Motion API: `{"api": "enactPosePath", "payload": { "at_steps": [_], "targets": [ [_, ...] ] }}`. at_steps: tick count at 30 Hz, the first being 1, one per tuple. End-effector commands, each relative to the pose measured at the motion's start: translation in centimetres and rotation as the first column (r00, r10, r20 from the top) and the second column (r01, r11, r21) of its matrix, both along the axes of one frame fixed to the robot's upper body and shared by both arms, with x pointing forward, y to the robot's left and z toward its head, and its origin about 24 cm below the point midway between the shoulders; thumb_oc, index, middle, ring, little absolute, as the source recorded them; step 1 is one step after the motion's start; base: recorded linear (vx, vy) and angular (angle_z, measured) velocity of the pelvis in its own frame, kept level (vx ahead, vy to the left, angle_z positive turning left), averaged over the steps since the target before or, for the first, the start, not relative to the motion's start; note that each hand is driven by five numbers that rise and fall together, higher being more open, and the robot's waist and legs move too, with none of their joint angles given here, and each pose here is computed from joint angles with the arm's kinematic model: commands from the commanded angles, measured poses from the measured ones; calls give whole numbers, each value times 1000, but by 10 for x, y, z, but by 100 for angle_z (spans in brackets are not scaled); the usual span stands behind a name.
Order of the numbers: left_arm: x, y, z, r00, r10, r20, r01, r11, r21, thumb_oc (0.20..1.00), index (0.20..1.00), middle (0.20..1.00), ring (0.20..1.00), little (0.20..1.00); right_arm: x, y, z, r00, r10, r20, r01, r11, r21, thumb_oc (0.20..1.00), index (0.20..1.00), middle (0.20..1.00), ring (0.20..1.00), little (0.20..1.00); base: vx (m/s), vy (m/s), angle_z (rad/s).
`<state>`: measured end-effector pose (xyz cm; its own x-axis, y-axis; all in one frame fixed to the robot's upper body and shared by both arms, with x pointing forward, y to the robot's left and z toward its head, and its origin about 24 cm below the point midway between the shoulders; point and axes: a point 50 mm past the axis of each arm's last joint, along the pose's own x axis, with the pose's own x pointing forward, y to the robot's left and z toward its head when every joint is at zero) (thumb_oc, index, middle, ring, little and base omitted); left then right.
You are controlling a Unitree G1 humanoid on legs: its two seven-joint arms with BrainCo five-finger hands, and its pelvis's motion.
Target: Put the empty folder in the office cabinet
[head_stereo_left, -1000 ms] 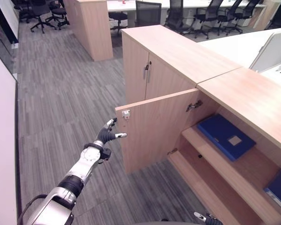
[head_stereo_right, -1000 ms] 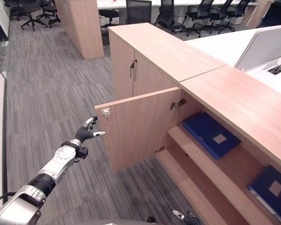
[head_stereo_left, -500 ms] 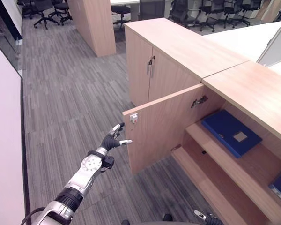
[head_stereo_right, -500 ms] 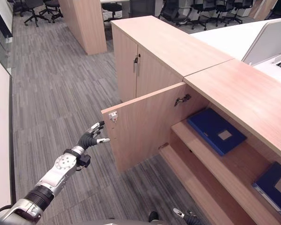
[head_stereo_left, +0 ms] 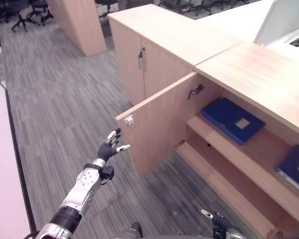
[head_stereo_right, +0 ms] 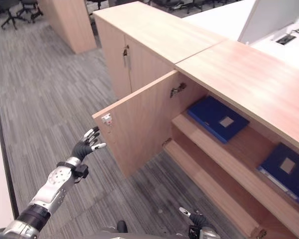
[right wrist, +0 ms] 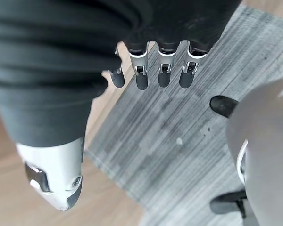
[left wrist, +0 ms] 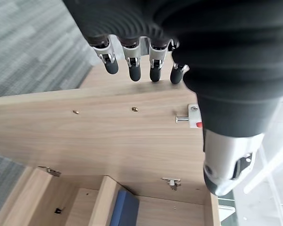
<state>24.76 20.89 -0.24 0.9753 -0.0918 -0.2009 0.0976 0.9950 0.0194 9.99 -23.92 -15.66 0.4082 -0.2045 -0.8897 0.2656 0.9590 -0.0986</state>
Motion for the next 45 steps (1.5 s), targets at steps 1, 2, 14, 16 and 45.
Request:
{"api": "enactPosePath", "payload": {
  "at_steps": [1,2,14,16,45],
  "targets": [
    [27,-123,53,860,-434,269,472,876,-98,1000,1000,1000,1000,1000,17,3,4,998,52,42,-51,999,-12,1000,1000,1000,1000,1000,-9,-184,-28],
    [29,-126,54,859,-435,272,475,874,-101,1000,1000,1000,1000,1000,18,1,5,998,49,45,-48,999,-18,1000,1000,1000,1000,1000,-11,-214,-12],
    [32,-127,58,883,-368,291,425,891,-162,1000,1000,1000,1000,1000,16,-20,9,999,43,12,-42,996,-79,1000,1000,1000,1000,1000,24,-69,-49],
    [29,-122,56,888,-359,287,415,894,-167,1000,1000,1000,1000,1000,15,-23,10,998,60,1,-59,994,-95,1000,1000,1000,1000,1000,151,37,-89],
    [103,47,80,982,77,175,-135,928,348,1000,1000,1000,1000,1000,-9,-13,1,996,77,-43,-78,997,-24,1000,1000,1000,1000,1000,90,75,-60]
  ]
}}
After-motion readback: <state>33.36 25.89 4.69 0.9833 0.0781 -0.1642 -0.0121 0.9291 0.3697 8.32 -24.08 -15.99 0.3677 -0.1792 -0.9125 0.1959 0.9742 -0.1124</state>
